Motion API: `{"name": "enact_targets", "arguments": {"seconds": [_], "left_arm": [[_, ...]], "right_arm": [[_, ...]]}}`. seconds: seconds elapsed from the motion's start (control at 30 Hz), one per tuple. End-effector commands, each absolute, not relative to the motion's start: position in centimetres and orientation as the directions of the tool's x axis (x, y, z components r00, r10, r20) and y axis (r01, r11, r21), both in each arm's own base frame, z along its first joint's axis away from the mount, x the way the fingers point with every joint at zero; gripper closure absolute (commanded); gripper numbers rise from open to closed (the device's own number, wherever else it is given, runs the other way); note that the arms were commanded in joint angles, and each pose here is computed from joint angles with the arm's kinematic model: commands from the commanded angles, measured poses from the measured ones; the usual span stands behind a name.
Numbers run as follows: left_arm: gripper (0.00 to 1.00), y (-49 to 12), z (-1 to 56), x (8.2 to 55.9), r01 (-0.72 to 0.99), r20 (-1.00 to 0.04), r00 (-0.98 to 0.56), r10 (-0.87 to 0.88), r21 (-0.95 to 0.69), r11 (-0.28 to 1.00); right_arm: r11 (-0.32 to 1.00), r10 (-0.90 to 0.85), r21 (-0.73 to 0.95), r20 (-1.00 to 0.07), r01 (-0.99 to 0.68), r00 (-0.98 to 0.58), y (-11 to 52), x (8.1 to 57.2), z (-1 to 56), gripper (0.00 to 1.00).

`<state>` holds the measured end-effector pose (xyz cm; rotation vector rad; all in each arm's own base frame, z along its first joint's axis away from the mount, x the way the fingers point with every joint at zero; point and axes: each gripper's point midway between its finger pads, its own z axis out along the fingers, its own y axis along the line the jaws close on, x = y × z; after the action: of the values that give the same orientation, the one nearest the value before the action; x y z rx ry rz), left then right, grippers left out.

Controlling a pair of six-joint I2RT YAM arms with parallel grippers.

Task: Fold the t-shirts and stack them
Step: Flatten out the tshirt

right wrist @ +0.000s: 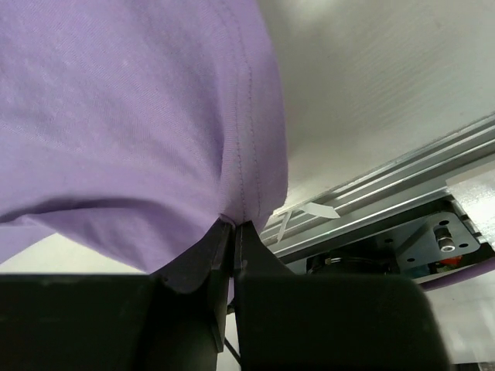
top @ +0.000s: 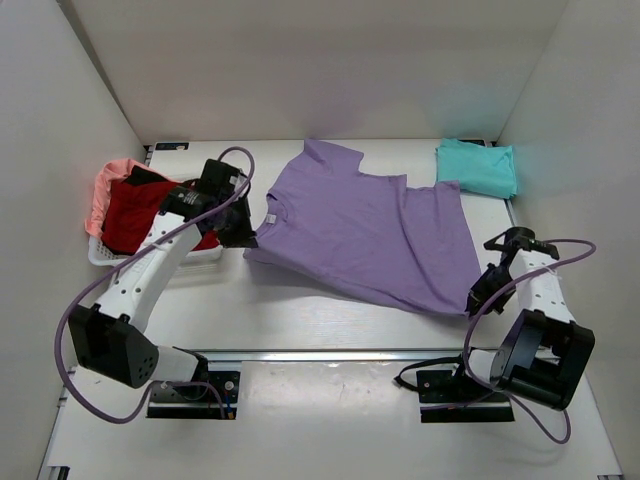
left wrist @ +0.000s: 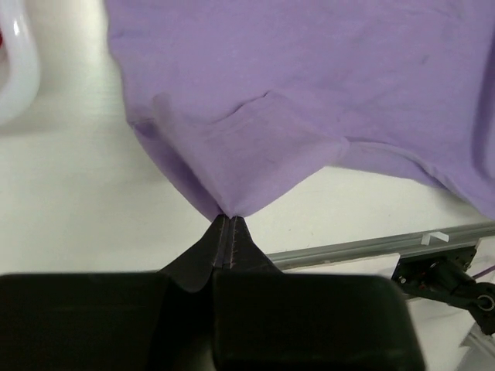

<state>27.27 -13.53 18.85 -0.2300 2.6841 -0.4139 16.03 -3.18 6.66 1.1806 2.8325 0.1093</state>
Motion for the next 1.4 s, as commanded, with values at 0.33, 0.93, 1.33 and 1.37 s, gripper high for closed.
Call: {"name": "enact_targets", "arguments": {"seconds": [0.33,0.93,1.33,1.37], "left_arm": [[1.0,-14.2,27.7,28.9,0.093,-0.632,-0.763,-0.135,-0.315,0.945],[1.0,-11.2,52.8,34.4,0.182,-0.857,-0.254,-0.448,-0.497,0.849],[0.8,-20.6,32.0,38.1,0.22,-0.669,-0.709,-0.222,-0.509,0.832],[0.69,-21.9,29.6,37.7,0.233,-0.631,-0.749,-0.202,-0.536,0.811]], "right_arm": [[0.781,0.623,0.117,-0.203,0.613,-0.755,-4.1,21.5,10.8,1.0],[0.91,0.402,0.277,-0.775,0.31,-0.487,-3.5,30.2,33.8,1.0],[0.882,0.466,0.366,-0.583,0.297,-0.666,-1.6,32.6,25.0,0.99],[0.876,0.475,0.382,-0.569,0.296,-0.671,-1.2,32.5,24.0,1.0]]}}
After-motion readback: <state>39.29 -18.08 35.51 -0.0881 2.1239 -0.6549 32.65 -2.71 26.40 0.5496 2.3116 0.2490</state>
